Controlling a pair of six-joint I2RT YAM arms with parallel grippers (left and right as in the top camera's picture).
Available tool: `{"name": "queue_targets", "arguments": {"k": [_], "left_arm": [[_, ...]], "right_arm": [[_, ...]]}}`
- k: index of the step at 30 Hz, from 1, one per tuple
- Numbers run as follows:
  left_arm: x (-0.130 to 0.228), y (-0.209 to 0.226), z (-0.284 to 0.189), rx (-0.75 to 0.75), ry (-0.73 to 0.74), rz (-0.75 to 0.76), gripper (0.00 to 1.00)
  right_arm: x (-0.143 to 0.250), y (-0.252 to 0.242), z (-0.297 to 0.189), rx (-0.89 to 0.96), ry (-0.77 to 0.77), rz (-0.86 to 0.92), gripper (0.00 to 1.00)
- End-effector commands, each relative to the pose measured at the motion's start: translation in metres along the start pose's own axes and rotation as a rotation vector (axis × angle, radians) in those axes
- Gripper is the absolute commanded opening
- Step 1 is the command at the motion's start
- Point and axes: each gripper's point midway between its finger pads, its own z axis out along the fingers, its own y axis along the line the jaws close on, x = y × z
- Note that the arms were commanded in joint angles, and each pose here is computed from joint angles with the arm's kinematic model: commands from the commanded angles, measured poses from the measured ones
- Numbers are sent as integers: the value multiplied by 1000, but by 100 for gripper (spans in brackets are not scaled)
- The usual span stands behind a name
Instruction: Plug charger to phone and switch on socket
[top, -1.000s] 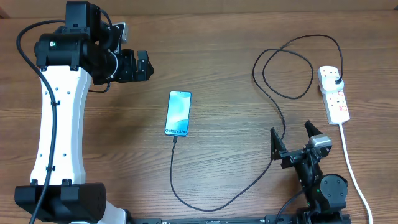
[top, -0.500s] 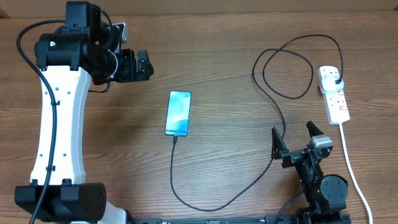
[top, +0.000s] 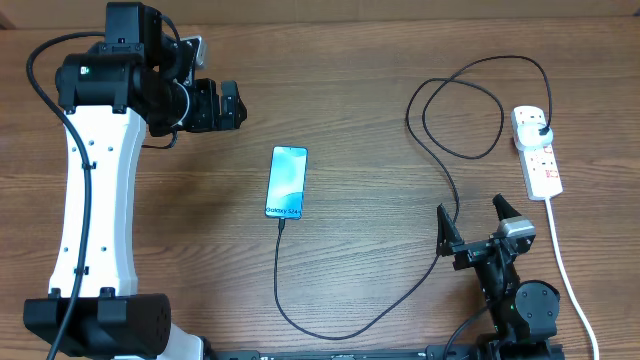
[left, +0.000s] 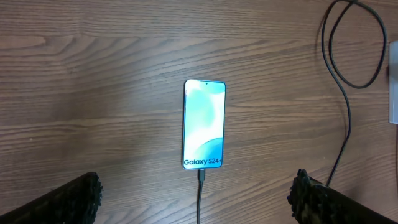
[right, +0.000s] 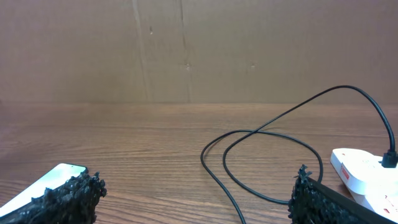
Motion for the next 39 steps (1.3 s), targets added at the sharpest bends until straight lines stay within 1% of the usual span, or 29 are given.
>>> {"name": "queue_targets", "arguments": {"k": [1, 7, 12, 15, 21, 26, 27, 29, 39], "left_arm": [[-3, -2, -5, 0, -20, -3, 100], [-3, -4, -13, 2, -40, 4, 100], [10, -13, -45, 7, -109, 26, 100], [15, -13, -61, -14, -170, 52, 100], [26, -19, -80, 2, -339, 104, 100], [43, -17, -78, 15, -474, 145, 100], [50, -15, -75, 20, -528, 161, 100], [56, -13, -71, 24, -581, 178, 100], [74, -13, -74, 8, -892, 361, 100]], "right_arm": [[1, -1, 0, 8, -6, -5, 100], [1, -1, 0, 8, -6, -5, 100], [1, -1, 0, 8, -6, -5, 100], [1, -1, 0, 8, -6, -5, 100], [1, -1, 0, 8, -6, -5, 100], [1, -1, 0, 8, -6, -5, 100], [1, -1, 0, 8, -6, -5, 100], [1, -1, 0, 8, -6, -5, 100], [1, -1, 0, 8, -6, -5, 100]]}}
